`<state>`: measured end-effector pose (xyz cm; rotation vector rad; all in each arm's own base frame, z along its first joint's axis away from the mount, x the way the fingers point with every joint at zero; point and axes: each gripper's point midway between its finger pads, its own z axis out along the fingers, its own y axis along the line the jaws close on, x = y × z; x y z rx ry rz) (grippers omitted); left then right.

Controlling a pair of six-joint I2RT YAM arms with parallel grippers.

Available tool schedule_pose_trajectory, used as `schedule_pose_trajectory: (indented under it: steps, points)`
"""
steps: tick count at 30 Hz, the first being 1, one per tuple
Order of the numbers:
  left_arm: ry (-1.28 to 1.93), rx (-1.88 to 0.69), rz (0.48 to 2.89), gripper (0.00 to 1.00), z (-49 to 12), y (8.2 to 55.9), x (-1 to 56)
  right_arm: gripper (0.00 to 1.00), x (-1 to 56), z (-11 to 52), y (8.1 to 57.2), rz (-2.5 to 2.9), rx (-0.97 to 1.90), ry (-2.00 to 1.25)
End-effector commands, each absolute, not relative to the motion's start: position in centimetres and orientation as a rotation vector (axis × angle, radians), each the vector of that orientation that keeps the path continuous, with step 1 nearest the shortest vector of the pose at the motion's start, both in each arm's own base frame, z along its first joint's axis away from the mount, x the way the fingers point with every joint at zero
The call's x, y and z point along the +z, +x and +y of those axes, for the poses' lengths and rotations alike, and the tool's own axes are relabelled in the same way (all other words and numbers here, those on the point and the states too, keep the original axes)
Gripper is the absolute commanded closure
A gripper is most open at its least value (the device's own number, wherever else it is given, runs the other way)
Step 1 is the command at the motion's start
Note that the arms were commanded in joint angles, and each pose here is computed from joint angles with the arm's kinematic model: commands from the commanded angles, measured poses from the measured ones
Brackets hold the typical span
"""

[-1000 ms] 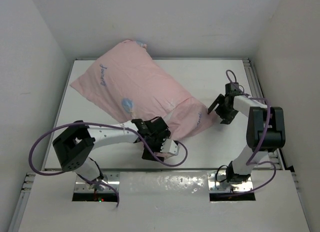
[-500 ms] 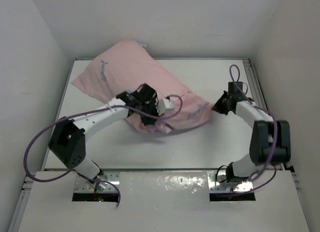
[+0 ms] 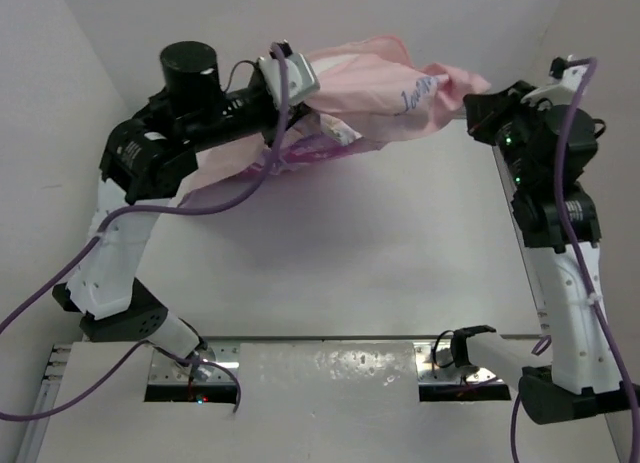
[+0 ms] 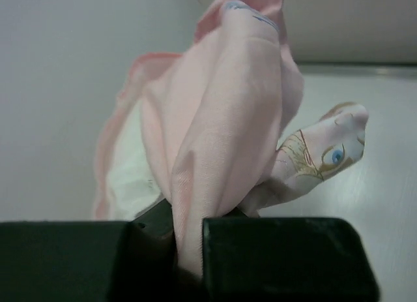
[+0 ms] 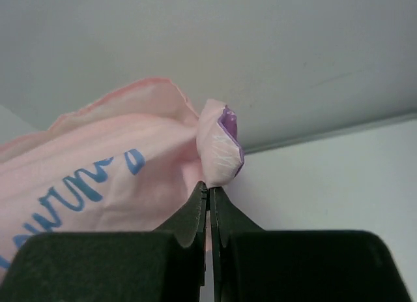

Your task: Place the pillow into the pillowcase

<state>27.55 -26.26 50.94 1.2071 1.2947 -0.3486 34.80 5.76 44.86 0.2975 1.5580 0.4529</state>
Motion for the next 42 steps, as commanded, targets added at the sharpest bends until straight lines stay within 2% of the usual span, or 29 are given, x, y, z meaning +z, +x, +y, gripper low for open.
schedule_pose_trajectory:
  steps: [1,2,6,8,10,13,15,16,17,19,20,21,22,23,25,26,27,28,29,30,31,32,33,35,36,38,39,40,42]
  points:
    - [0.962,-0.421,1.010,1.00,-25.9,24.6,62.2,1.00,50.3,4.0,32.5,1.468,0.310,0.255]
    - [0.914,-0.423,0.989,1.00,-25.4,24.6,63.6,1.00,53.5,3.4,31.3,1.399,0.298,0.254]
    - [0.706,-0.463,0.826,1.00,-23.2,23.0,70.7,1.00,60.2,2.0,28.3,1.269,0.234,0.230]
    - [0.539,-0.471,0.708,1.00,-19.9,21.1,75.6,1.00,63.5,1.8,26.7,1.201,0.231,0.214]
    - [0.363,-0.420,0.651,1.00,-16.6,21.4,78.4,1.00,64.2,2.1,28.1,1.200,0.233,0.209]
    - [0.143,-0.270,0.702,1.00,-12.4,24.5,78.8,1.00,64.5,3.5,30.8,1.194,0.302,0.194]
    - [0.088,-0.145,0.815,1.00,-11.5,28.6,76.2,1.00,63.4,4.9,33.2,1.227,0.381,0.198]
    - [0.071,-0.071,0.864,1.00,-10.4,30.6,74.8,1.00,61.4,6.4,36.2,1.291,0.422,0.175]
    - [0.092,-0.005,0.981,1.00,-10.8,34.5,71.0,1.00,60.1,7.3,37.9,1.329,0.449,0.172]
    - [0.092,0.087,1.107,1.00,-8.7,38.9,66.3,1.00,55.0,10.5,42.9,1.462,0.480,0.152]
    - [0.136,0.116,1.232,1.00,-8.8,42.4,61.0,1.00,53.1,11.5,44.4,1.509,0.483,0.144]
    - [0.146,0.118,1.299,1.00,-7.2,44.5,58.1,1.00,49.2,13.5,47.1,1.601,0.491,0.133]
    - [0.168,0.116,1.364,1.00,-6.6,46.1,55.2,1.00,49.0,13.8,47.0,1.608,0.499,0.131]
    - [0.204,0.078,1.494,1.00,-6.6,48.6,49.5,1.00,44.9,15.2,49.6,1.698,0.495,0.138]
    - [0.171,0.087,1.629,1.00,-3.4,50.9,43.9,1.00,41.1,16.3,51.6,1.786,0.496,0.151]
    - [0.170,0.076,1.715,1.00,-2.6,52.4,40.0,1.00,37.3,17.0,53.4,1.865,0.485,0.156]
    - [0.143,0.054,1.805,0.98,-0.8,53.1,36.0,0.94,35.4,17.2,53.8,1.916,0.475,0.155]
    - [0.146,0.034,1.854,0.94,-0.4,53.4,33.7,0.77,34.5,17.5,54.2,1.942,0.468,0.147]
    - [0.123,0.033,1.930,0.90,1.4,54.3,30.1,0.36,32.2,18.1,54.8,1.993,0.451,0.106]
    - [0.065,0.043,1.994,0.85,3.9,54.2,27.2,0.21,30.7,18.5,54.3,2.044,0.431,0.076]
    - [0.035,0.050,2.026,0.81,5.3,54.4,25.5,0.02,29.4,18.6,53.9,2.080,0.408,0.061]
    - [0.002,0.060,2.078,0.77,6.7,54.6,22.7,0.01,28.9,18.7,53.1,2.100,0.384,0.017]
    - [-0.064,0.102,2.095,0.62,9.8,54.5,21.4,0.01,28.3,19.0,52.1,2.129,0.378,-0.001]
    - [-0.127,0.138,2.165,0.43,12.6,54.3,17.6,0.01,23.9,19.2,49.5,2.234,0.373,-0.025]
    - [-0.167,0.159,2.192,0.23,14.7,53.7,16.7,0.01,21.9,20.0,46.7,2.272,0.424,-0.068]
    - [-0.230,0.150,2.242,0.03,17.1,52.8,15.2,0.01,20.3,21.6,44.1,2.277,0.499,-0.130]
    - [-0.244,0.131,2.246,0.02,17.6,52.6,15.1,0.01,20.5,22.1,42.3,2.271,0.547,-0.155]
    - [-0.258,0.117,2.241,0.01,18.1,52.2,15.4,0.01,17.0,21.9,39.8,2.351,0.551,-0.176]
    - [-0.296,0.072,2.206,0.00,19.4,51.5,16.4,0.01,14.7,22.3,36.2,2.400,0.613,-0.174]
